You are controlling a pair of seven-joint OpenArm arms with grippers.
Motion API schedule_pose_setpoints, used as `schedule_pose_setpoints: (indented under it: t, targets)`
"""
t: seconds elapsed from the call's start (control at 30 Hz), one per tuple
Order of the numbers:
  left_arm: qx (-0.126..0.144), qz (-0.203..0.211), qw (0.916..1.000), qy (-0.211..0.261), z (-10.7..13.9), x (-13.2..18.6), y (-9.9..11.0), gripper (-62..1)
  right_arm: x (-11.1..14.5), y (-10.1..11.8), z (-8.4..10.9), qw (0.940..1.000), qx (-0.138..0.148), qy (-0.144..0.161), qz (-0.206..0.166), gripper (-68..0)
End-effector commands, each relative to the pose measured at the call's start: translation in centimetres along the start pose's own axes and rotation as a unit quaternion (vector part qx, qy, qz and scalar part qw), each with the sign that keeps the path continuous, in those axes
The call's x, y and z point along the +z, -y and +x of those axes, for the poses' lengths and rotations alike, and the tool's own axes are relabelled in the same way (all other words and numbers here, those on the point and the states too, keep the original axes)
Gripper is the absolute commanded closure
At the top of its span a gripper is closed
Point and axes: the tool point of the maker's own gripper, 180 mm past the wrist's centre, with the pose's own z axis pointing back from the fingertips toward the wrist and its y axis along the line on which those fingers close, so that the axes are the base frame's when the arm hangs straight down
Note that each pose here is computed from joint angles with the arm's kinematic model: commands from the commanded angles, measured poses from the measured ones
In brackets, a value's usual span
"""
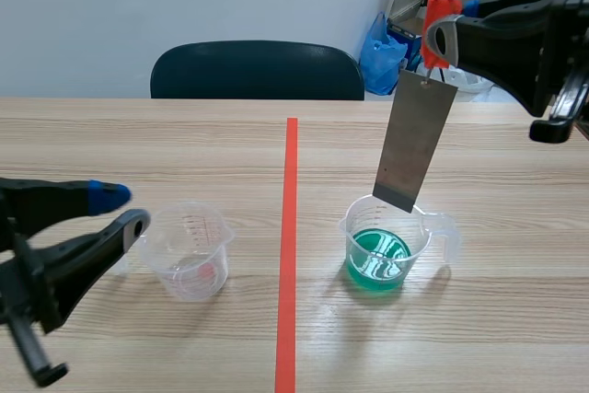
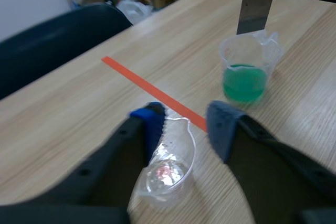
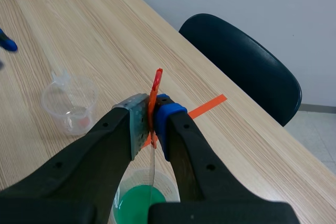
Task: Do the redox reaction experiment
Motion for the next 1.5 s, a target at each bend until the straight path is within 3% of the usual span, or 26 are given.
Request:
schedule_pose_setpoints:
  t: [0.0,0.03,0.2,0.3,0.63,1.0,1.47]
  targets:
    - [0.013,-0.005,0.9999,0.007,0.3,-1.1,-0.1,-6.0,0.0,0.1,1.2,0.9998,0.008,0.018,-0.001,-0.6]
    - [0.016,-0.016,0.9997,0.006,0.2,-2.0,0.2,-2.6,0.0,0.1,1.2,0.9998,0.008,0.018,-0.001,-0.6]
    - [0.029,-0.062,0.9976,0.006,0.1,-6.2,1.1,-2.6,0.0,0.1,1.2,0.9998,0.008,0.018,-0.001,-0.6]
    - [0.044,-0.072,0.9963,0.014,0.2,-8.4,1.1,-2.6,0.0,0.1,1.2,0.9998,0.008,0.018,-0.001,-0.6]
    - [0.061,-0.099,0.9932,0.002,-1.0,-13.8,2.1,-2.7,0.0,0.1,1.2,0.9998,0.008,0.018,-0.001,-0.6]
    - [0.067,-0.164,0.9842,0.01,0.7,-17.3,6.2,-2.7,0.0,0.1,1.2,0.9998,0.008,0.018,-0.001,-0.6]
    - [0.068,-0.168,0.9832,0.017,1.5,-17.9,6.7,-2.7,0.0,0.1,1.2,0.9998,0.008,0.018,-0.001,-0.6]
